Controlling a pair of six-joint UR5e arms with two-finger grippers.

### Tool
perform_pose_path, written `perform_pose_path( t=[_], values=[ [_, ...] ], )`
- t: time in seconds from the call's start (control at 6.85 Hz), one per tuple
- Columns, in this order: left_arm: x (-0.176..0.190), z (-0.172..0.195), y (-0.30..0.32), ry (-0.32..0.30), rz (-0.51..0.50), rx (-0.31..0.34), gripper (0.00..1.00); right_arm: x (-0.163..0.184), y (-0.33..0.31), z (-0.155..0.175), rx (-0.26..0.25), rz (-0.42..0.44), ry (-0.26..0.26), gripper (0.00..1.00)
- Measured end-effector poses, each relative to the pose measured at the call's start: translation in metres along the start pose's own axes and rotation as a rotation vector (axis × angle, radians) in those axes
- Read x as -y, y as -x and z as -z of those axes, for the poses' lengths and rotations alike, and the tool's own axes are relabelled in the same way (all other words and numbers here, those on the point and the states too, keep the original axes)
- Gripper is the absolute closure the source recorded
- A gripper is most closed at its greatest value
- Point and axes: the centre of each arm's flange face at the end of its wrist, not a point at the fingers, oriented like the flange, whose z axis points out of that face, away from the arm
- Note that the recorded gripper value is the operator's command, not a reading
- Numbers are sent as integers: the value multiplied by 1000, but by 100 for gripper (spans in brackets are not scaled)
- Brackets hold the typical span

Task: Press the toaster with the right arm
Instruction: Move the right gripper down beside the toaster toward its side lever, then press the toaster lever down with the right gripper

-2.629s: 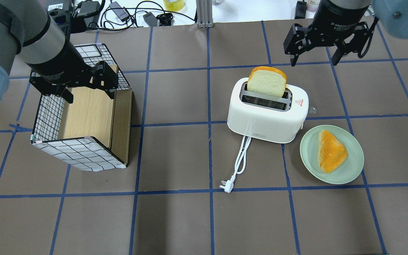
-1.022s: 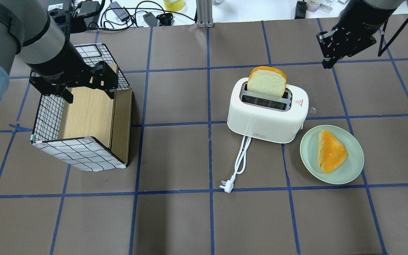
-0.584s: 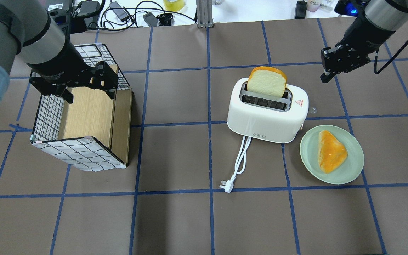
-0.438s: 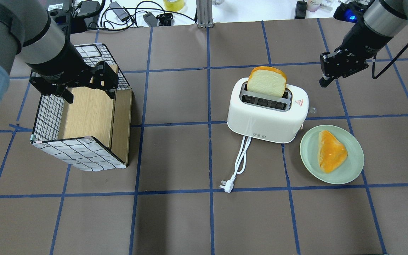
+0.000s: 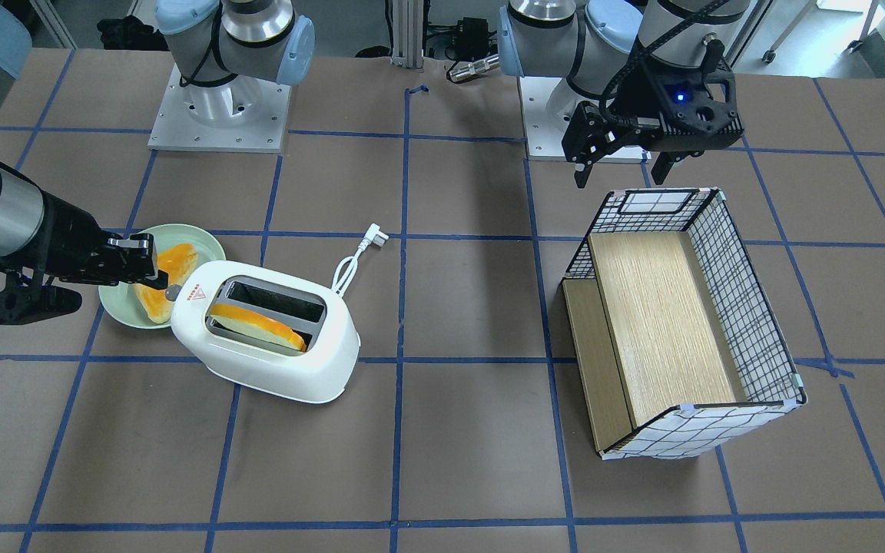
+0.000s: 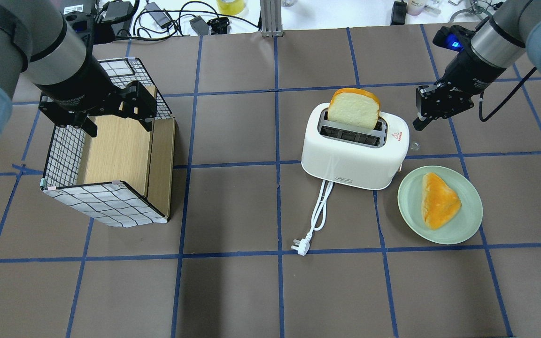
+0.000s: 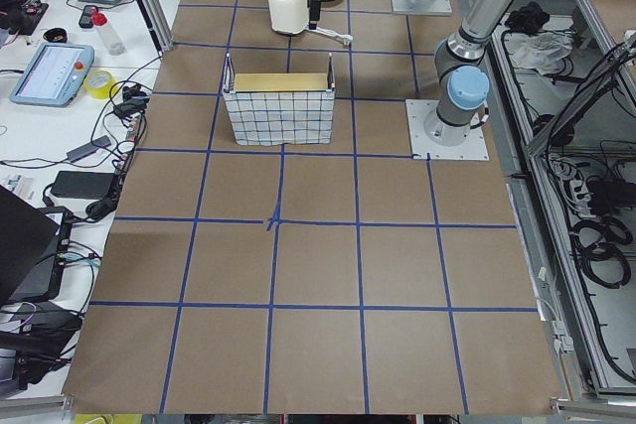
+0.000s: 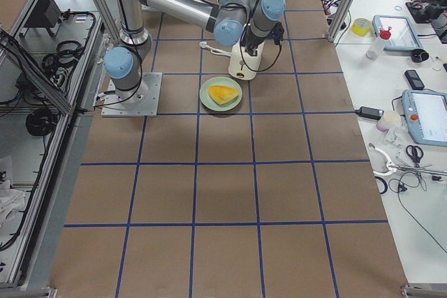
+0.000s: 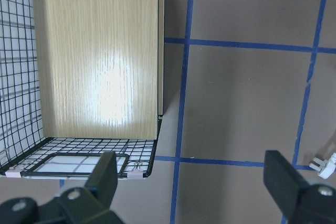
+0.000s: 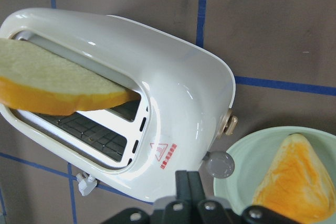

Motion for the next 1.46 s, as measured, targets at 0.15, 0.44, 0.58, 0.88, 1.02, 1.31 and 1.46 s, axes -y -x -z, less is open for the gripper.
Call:
perform_pose_path(
  t=[0.15,0.44,0.58,0.88,1.02,1.31,1.46],
  values=[
    [0,0,0,0,0,0,0,-1,-8,-3,28,-10,-4,100],
    [0,0,0,0,0,0,0,-1,-22,-7,45,-28,-3,100],
    [0,0,0,0,0,0,0,1,-28,-13,50,-34,10,100],
    [0,0,0,0,0,0,0,3,-35,-24,56,-43,29,100],
    [0,0,0,0,0,0,0,3,-37,-30,62,-46,37,100],
    [0,0,0,0,0,0,0,-1,-38,-39,75,-27,51,100],
    [0,0,0,0,0,0,0,-2,-38,-39,74,-12,53,100]
  ],
)
